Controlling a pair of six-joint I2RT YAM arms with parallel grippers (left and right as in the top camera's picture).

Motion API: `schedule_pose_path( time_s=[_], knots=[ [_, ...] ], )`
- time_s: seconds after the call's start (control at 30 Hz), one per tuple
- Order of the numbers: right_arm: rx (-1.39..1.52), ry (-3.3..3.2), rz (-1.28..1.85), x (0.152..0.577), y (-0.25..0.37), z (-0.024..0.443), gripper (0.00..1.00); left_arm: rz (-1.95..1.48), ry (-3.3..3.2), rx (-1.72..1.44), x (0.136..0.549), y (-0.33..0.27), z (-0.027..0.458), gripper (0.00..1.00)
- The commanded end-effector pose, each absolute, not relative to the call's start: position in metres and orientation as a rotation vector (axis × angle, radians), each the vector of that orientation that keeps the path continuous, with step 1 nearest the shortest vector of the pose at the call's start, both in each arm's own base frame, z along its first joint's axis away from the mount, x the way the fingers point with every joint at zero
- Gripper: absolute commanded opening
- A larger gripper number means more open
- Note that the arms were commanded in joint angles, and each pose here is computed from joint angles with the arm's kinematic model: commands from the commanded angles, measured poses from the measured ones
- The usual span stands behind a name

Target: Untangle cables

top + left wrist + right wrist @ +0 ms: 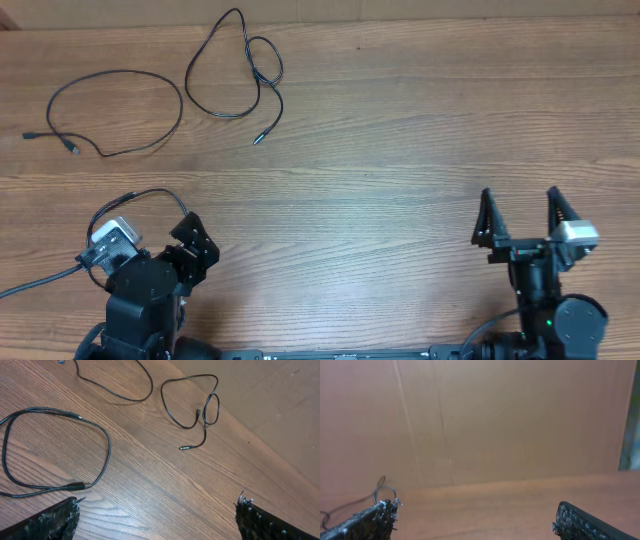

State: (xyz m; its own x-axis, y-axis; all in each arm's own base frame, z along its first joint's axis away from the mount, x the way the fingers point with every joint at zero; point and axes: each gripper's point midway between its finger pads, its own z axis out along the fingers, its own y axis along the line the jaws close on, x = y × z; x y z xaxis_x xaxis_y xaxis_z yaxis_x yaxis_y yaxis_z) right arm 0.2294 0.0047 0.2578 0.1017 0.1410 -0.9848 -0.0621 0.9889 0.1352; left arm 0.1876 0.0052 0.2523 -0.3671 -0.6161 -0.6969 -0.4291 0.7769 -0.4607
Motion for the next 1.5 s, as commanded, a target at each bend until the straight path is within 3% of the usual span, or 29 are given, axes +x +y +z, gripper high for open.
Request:
schedule_pose_path(
  time_s=[0.0,0.33,1.47],
  knots=[
    [0.087,1.480,0.136,0.234,0.000,0.232,1.00,-0.241,1.999,-0.798,0.187,0.008,0.253,1.00],
    [0.100,1.572,0.129,0.246,-0.001,0.174,1.00,-0.241,1.999,-0.798,0.187,0.008,0.253,1.00],
    [0.057,1.590,0.089,0.246,-0.001,0.171,1.00,-0.241,1.999,-0.798,0.187,0.008,0.253,1.00]
  ],
)
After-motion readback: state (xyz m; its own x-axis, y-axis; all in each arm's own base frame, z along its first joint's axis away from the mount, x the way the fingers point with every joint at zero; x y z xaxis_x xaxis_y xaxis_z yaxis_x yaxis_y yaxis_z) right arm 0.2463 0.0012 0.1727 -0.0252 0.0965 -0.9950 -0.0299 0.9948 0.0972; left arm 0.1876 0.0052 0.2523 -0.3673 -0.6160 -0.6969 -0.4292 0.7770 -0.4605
